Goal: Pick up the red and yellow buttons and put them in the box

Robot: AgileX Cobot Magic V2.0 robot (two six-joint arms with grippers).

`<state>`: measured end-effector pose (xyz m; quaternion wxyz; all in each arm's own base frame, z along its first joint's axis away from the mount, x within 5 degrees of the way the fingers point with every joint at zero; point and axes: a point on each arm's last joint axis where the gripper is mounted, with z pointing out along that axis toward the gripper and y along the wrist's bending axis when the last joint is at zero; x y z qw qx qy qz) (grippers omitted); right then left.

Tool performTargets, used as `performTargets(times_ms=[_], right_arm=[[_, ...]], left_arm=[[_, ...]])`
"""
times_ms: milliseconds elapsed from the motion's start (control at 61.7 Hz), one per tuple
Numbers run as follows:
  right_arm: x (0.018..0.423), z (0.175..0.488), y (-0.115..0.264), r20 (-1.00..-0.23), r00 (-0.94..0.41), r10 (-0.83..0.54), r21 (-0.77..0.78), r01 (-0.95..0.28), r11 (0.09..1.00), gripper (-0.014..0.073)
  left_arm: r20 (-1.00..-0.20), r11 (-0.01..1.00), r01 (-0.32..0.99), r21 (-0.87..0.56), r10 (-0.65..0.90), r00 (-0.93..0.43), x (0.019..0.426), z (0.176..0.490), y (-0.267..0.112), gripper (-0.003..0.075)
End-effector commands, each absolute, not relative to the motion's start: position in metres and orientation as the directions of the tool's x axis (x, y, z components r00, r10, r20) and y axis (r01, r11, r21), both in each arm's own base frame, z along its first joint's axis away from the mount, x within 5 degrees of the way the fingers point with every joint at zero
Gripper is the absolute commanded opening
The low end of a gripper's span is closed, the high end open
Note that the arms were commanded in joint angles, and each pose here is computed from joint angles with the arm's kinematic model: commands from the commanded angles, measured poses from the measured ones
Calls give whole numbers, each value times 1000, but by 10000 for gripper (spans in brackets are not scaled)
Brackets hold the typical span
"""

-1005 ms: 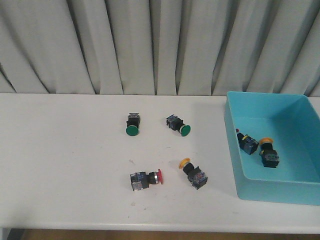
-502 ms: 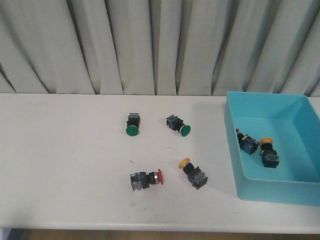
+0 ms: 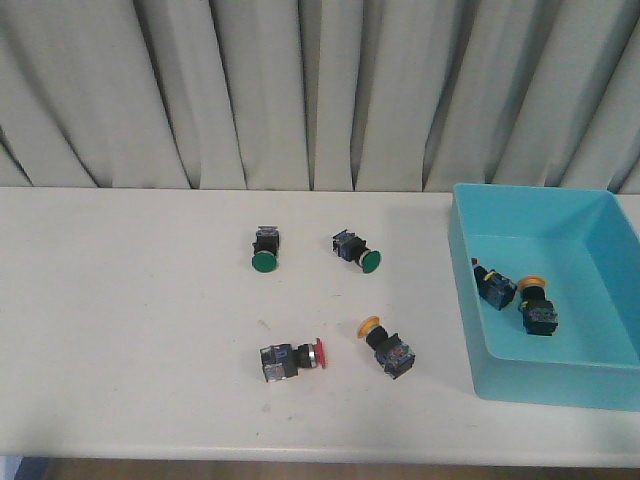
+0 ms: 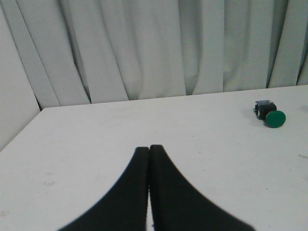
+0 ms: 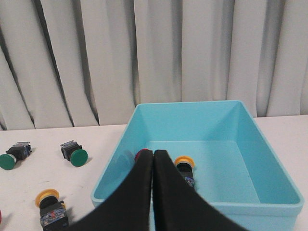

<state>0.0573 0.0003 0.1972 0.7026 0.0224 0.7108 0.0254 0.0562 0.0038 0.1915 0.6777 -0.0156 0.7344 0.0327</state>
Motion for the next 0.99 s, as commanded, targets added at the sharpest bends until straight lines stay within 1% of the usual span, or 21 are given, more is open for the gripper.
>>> performTargets(times_ms=[0, 194, 324, 972], right_arm=[[56, 198, 0, -998, 35, 59, 58, -6, 998, -6], [56, 198, 0, -999, 35, 39, 39, -5, 999, -6], [56, 198, 0, -997, 35, 63, 63, -7, 998, -6], [56, 199, 0, -997, 34, 63, 63, -7, 998, -6]], left_arm=[[-999, 998, -67, 14, 11, -42, 57, 182, 4, -6], [-999, 998, -67, 14, 11, -42, 57, 182, 4, -6], [-999, 998, -67, 14, 11, -42, 57, 182, 4, -6], [-999, 998, -67, 14, 11, -42, 57, 182, 4, -6]])
